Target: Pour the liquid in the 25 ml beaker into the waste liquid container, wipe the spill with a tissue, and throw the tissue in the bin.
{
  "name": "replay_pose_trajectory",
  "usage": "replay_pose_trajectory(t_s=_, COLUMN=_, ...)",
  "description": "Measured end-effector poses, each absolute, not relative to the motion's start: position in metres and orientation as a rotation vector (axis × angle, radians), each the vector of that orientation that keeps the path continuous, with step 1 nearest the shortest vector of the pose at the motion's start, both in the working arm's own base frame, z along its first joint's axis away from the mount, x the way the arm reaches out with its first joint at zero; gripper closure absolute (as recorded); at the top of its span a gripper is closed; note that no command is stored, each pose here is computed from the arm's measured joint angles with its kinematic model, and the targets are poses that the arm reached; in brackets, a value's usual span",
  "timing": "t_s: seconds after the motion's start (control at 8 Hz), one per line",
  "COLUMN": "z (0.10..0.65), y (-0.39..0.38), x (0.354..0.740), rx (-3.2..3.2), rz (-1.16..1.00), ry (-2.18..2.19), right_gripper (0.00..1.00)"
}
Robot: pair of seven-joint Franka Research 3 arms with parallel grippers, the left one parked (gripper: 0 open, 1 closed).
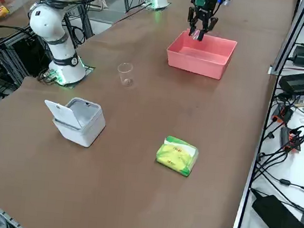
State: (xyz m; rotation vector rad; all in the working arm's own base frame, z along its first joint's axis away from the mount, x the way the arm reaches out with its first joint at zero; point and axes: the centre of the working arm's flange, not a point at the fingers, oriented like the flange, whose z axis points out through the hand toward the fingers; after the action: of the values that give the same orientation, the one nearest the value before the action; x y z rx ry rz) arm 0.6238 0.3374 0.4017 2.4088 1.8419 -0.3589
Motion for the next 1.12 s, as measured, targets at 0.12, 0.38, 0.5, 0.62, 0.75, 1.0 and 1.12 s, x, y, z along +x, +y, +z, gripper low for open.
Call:
replay_pose_trajectory(t_s=0.12, z=0.402, y=0.342, x=0.624, rx=2.403, rz=-0.353, ry=1.847, right_gripper=0.53)
replay_pose_trajectory(t_s=0.38, z=0.395, y=0.349, x=0.622, rx=2.39, rz=-0.367, ry=1.856, right_gripper=0.53)
replay_pose_trajectory(t_s=0.5, z=0.39, y=0.353, x=0.62, rx=2.385, rz=-0.381, ry=1.857, right_gripper=0.53)
replay_pose_trajectory(t_s=0.62, z=0.384, y=0.358, x=0.617, rx=2.385, rz=-0.392, ry=1.851, right_gripper=0.53)
replay_pose_trajectory(t_s=0.75, z=0.38, y=0.363, x=0.615, rx=2.373, rz=-0.401, ry=1.845, right_gripper=0.53)
replay_pose_trajectory(t_s=1.0, z=0.375, y=0.371, x=0.611, rx=2.314, rz=-0.413, ry=1.835, right_gripper=0.53)
replay_pose_trajectory(t_s=1.12, z=0.374, y=0.375, x=0.609, rx=2.28, rz=-0.423, ry=1.83, right_gripper=0.53)
